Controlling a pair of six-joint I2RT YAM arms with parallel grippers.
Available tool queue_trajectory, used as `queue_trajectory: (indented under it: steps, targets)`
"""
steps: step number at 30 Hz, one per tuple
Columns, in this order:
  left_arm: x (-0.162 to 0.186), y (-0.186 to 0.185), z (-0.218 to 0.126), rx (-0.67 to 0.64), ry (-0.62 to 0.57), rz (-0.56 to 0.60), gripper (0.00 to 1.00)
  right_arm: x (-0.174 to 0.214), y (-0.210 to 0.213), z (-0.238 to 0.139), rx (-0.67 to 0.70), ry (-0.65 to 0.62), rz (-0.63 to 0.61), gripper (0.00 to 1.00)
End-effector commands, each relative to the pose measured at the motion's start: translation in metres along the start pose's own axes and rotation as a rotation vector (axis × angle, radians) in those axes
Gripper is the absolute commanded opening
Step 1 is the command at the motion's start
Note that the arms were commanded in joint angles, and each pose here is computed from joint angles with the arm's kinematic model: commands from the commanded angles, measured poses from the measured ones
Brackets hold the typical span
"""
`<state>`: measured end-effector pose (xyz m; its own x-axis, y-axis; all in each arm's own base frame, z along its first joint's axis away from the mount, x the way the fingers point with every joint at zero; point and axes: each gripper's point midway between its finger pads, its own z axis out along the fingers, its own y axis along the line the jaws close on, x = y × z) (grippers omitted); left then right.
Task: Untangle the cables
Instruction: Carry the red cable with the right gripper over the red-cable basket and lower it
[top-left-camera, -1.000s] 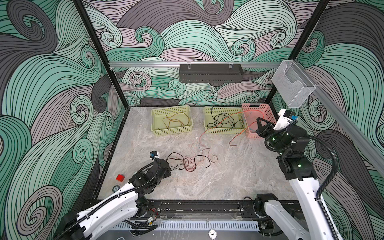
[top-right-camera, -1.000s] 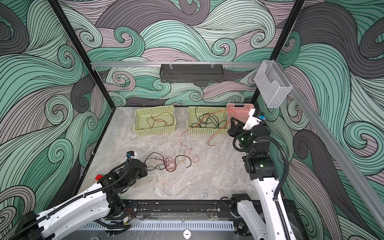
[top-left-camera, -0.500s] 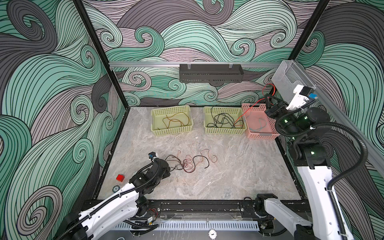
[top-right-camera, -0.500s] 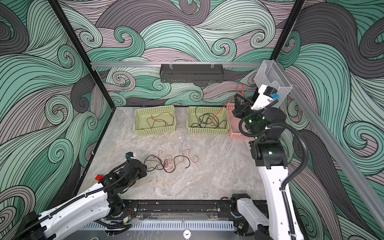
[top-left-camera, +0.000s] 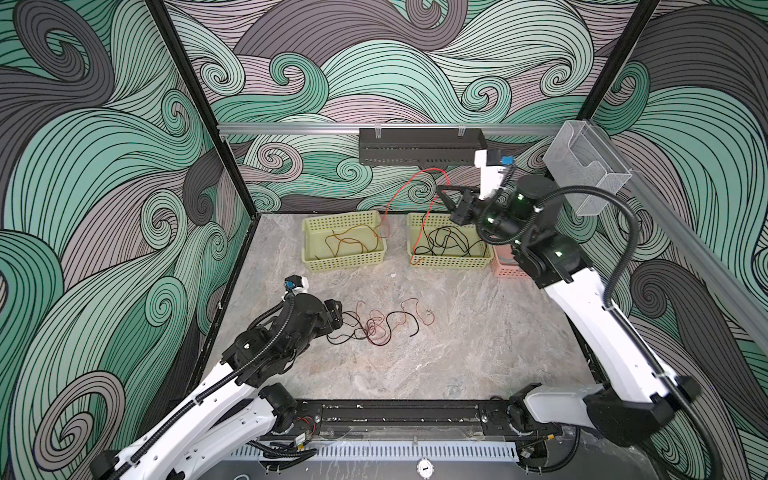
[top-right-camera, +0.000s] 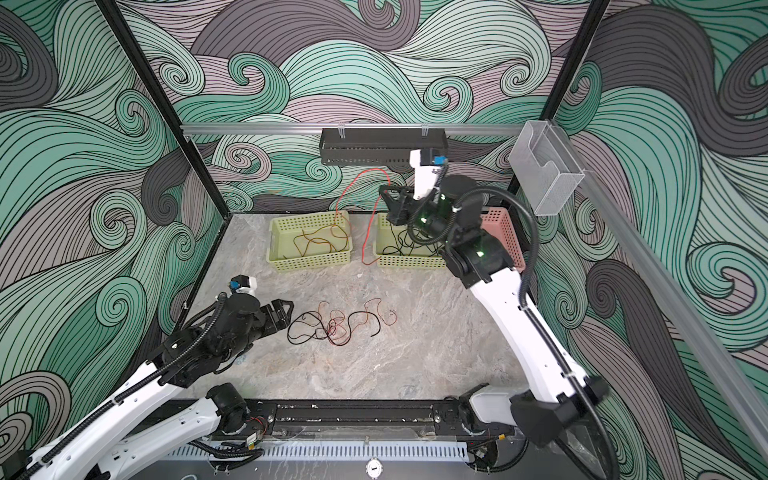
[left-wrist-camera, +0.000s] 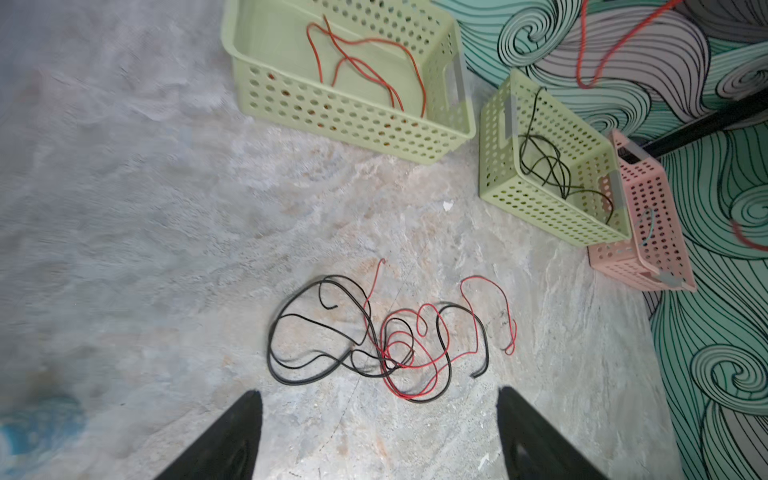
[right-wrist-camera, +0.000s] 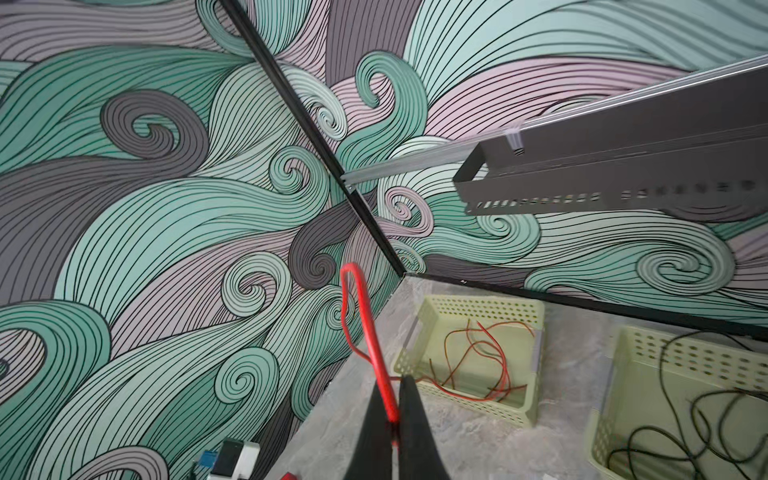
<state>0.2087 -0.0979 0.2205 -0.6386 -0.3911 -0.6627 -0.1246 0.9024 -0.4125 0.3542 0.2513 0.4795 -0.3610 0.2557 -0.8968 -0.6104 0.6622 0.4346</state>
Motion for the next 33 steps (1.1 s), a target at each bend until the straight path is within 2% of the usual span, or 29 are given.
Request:
queue_trajectory:
  steps: [1,6,13,15,25,30,33]
  targets:
    - [-0.02,0.033,-0.024,-0.148,-0.086,0.114,0.83,0.012,0.007,0.038,-0.035,0.068,-0.052,0.0]
    - [-0.045,0.04,-0.039,-0.185,-0.214,0.205,0.82,0.026,0.009,0.104,-0.055,0.139,-0.07,0.0]
    - [-0.017,0.066,-0.027,-0.241,-0.154,0.237,0.81,0.045,-0.005,0.169,-0.039,0.221,-0.172,0.0]
    - [-0.018,0.064,-0.033,-0.209,-0.16,0.226,0.81,0.06,-0.006,0.181,-0.071,0.256,-0.189,0.0]
    - [-0.028,0.075,-0.059,-0.091,-0.337,0.129,0.81,0.162,-0.061,0.235,0.018,0.421,-0.157,0.0]
    - [-0.028,0.073,-0.057,-0.079,-0.335,0.127,0.8,0.201,-0.074,0.262,0.071,0.439,-0.177,0.0]
    - [-0.025,0.07,-0.052,-0.093,-0.302,0.147,0.81,0.21,-0.09,0.276,0.152,0.401,-0.16,0.02]
